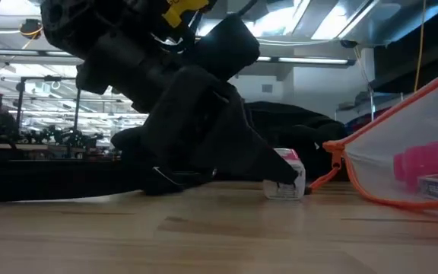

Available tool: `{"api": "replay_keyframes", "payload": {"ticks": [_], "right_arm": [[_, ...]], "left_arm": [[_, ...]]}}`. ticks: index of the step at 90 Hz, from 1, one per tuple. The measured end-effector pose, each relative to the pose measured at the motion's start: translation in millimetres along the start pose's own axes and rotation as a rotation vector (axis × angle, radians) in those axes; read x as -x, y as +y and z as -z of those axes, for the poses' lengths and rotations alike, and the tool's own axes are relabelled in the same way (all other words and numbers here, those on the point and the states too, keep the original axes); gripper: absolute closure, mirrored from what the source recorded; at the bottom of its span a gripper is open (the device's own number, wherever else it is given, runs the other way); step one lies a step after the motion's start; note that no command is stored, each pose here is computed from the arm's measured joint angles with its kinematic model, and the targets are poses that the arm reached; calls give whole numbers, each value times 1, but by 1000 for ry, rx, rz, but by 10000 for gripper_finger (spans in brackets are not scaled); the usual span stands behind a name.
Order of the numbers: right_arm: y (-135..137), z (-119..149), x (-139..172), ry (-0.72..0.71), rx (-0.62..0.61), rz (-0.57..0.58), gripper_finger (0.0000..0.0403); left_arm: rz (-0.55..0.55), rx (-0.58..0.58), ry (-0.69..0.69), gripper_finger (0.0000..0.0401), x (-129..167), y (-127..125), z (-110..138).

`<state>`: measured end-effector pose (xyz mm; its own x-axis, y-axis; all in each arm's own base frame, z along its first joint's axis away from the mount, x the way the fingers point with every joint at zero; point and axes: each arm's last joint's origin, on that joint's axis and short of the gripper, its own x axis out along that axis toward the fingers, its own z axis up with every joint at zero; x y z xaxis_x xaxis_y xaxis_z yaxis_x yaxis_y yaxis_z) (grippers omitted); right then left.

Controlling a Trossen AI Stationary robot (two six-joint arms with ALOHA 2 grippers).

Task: Unpack backpack
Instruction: Remove the red charger adapter from the transparent white zip bag

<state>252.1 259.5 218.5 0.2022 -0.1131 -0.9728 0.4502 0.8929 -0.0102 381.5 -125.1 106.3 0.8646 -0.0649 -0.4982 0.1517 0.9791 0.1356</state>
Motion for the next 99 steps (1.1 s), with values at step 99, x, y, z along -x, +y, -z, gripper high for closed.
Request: {"api": "replay_keyframes", "payload": {"ticks": [99], "right_arm": [[1, 0, 0, -11, -2, -5, 403]], "left_arm": [[45, 4, 143, 219, 58, -8, -34]]}}
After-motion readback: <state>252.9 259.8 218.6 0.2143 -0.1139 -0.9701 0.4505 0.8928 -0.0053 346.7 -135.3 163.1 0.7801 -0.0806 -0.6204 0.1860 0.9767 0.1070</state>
